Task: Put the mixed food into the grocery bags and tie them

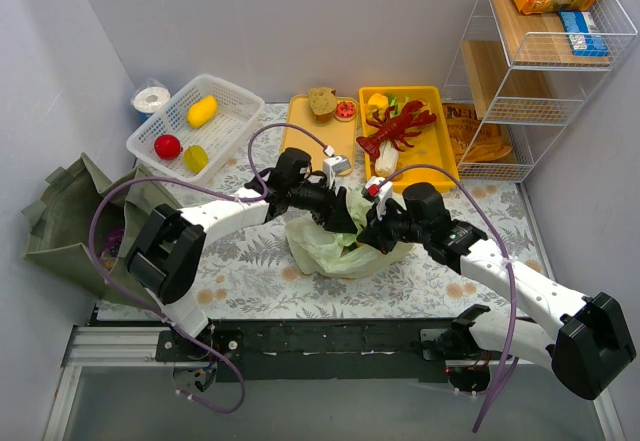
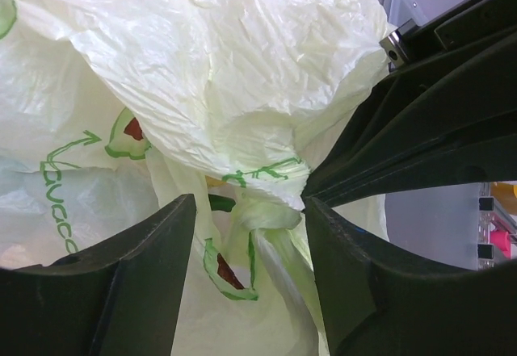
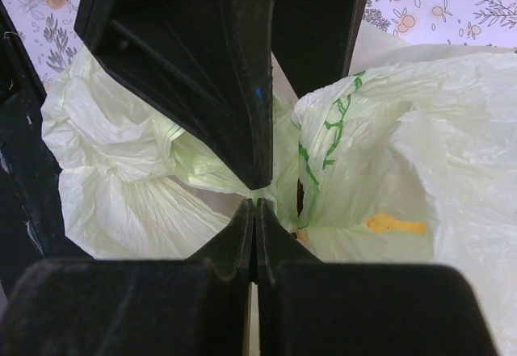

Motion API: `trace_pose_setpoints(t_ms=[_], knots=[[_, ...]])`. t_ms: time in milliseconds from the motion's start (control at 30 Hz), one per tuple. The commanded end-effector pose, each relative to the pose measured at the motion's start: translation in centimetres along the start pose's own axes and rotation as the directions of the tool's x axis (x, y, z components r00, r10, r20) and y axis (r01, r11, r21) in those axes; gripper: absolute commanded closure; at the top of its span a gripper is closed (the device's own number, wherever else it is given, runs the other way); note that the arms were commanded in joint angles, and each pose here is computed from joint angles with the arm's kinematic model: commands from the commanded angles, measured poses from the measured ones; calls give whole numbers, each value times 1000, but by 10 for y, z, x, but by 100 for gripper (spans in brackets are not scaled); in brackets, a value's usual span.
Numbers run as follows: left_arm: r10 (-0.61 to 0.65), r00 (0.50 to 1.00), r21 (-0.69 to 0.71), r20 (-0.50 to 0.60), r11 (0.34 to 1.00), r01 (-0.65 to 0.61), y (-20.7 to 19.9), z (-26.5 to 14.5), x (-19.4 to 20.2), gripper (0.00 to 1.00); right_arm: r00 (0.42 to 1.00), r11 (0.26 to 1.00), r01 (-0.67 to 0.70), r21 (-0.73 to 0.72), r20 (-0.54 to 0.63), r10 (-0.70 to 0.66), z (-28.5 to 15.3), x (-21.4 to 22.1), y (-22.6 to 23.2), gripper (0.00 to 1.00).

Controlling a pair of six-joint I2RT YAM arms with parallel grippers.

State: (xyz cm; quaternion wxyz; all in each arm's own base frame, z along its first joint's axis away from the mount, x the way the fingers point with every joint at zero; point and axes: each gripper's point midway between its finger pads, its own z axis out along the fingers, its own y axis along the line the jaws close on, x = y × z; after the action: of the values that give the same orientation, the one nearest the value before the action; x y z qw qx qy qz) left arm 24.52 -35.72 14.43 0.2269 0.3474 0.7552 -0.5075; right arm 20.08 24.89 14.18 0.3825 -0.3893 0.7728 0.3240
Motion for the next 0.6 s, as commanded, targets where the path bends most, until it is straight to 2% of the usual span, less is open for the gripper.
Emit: trace_pose_setpoints(t_ms=[0,100,200,233,267,367,467,500,533,567], knots=[[45,999,35,-12,998,-44,-12,2,-6,46,999,1000,26,-6,44,-26,1,-12,2,99],[41,999,57,-26,998,-39,-16,5,-2,49,999,1000,28,-5,43,-28,1,-11,1,99],[37,999,88,-39,996,-34,-23,8,2,72,999,1000,29,-8,40,-29,1,-11,2,99],[38,998,91,-41,995,-34,-23,8,3,91,999,1000,29,-6,38,-29,1,-11,2,99],[45,998,82,-37,996,-42,-23,7,2,97,999,1000,29,-2,35,-29,0,-11,2,99],[103,995,35,-4,994,-103,-25,-2,-4,100,999,999,34,6,31,-35,-6,-16,2,98],[217,974,-58,60,975,-213,-29,-19,-24,100,996,998,57,1,67,-57,-16,-38,7,72],[244,967,-103,74,966,-236,-26,-24,-29,100,994,998,68,0,84,-68,-22,-50,10,57],[281,955,-130,96,955,-268,-31,-33,-35,100,991,997,78,-6,105,-77,-27,-60,13,50],[317,943,-154,101,941,-300,-31,-37,-36,100,988,996,90,0,127,-89,-31,-70,14,38]])
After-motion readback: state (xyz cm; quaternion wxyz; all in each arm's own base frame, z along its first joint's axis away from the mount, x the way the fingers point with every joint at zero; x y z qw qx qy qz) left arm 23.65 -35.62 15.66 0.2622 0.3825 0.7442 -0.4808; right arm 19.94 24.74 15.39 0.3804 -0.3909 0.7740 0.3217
